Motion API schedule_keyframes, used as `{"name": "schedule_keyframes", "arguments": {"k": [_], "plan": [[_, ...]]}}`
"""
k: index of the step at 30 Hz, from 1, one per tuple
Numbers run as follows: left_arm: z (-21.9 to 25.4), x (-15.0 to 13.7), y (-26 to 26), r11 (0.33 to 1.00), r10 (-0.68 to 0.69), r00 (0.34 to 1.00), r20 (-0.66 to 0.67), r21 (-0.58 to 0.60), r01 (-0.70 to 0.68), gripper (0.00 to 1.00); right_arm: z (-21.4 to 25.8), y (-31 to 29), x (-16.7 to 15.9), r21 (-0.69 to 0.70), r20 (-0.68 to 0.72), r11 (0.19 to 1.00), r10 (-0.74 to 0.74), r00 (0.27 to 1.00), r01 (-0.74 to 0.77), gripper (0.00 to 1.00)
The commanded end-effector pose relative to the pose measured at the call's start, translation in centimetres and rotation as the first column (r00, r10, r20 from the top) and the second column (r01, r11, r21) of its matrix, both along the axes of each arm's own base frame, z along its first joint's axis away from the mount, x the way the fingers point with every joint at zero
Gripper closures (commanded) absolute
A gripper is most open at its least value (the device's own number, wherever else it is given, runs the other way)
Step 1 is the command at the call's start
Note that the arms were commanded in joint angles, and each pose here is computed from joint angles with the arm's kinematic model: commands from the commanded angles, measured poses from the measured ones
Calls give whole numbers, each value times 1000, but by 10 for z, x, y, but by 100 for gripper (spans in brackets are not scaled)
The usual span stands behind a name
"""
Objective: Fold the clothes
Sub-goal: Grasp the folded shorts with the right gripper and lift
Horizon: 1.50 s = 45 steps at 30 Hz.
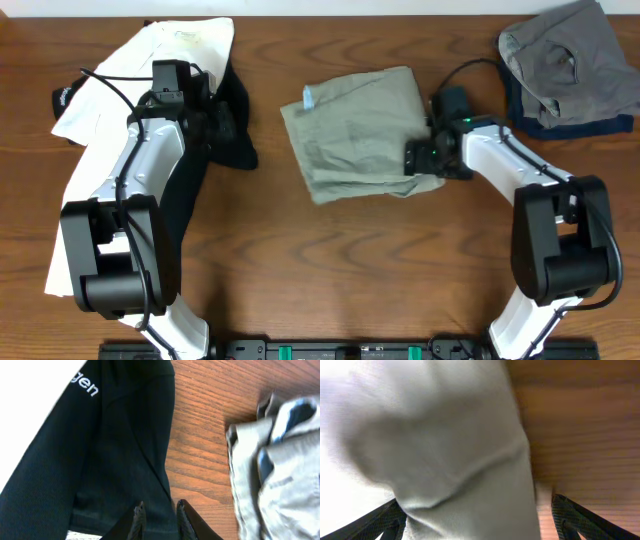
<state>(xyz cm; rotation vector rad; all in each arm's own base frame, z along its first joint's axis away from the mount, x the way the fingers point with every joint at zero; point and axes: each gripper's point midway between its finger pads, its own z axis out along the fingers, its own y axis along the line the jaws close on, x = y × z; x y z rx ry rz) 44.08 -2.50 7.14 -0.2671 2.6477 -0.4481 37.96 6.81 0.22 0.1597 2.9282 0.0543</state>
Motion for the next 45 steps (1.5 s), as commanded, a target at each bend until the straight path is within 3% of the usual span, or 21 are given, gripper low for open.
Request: {"name": "schedule_keyframes", "arguments": {"k": [1, 5, 9, 15, 18, 24, 32, 39, 45], "plan": [[22, 10, 2, 1000, -11, 998, 68, 14, 10, 76, -9, -59, 2, -229, 20, 967, -108, 994, 109, 6], [22, 12, 6, 1000, -2, 997, 76, 29, -1, 75, 6, -55, 15, -196, 18, 980, -35, 999, 38, 4], [21, 13, 30, 995, 56, 995, 77, 82, -63, 75, 53, -32, 40, -200, 77, 978, 70, 995, -54, 1], [21, 10, 82, 973, 222, 973, 65, 52, -225, 58, 139, 44, 76, -218, 240, 936, 327, 914, -278, 1], [21, 6, 107, 953, 299, 953, 58, 36, -301, 49, 150, 88, 73, -210, 276, 897, 435, 857, -388, 1], [20, -3, 135, 927, 373, 927, 41, 27, -374, 45, 107, 157, 51, -212, 205, 820, 570, 796, -532, 1], [17, -8, 135, 927, 375, 927, 20, 28, -375, 45, 52, 216, 21, -251, 112, 720, 686, 719, -647, 2], [15, -11, 134, 927, 375, 927, 6, 29, -375, 45, 40, 235, 7, -282, 88, 676, 725, 683, -681, 9], [15, -11, 133, 927, 374, 927, 1, 30, -374, 44, 6, 224, -2, -293, -14, 658, 722, 692, -693, 14]]}}
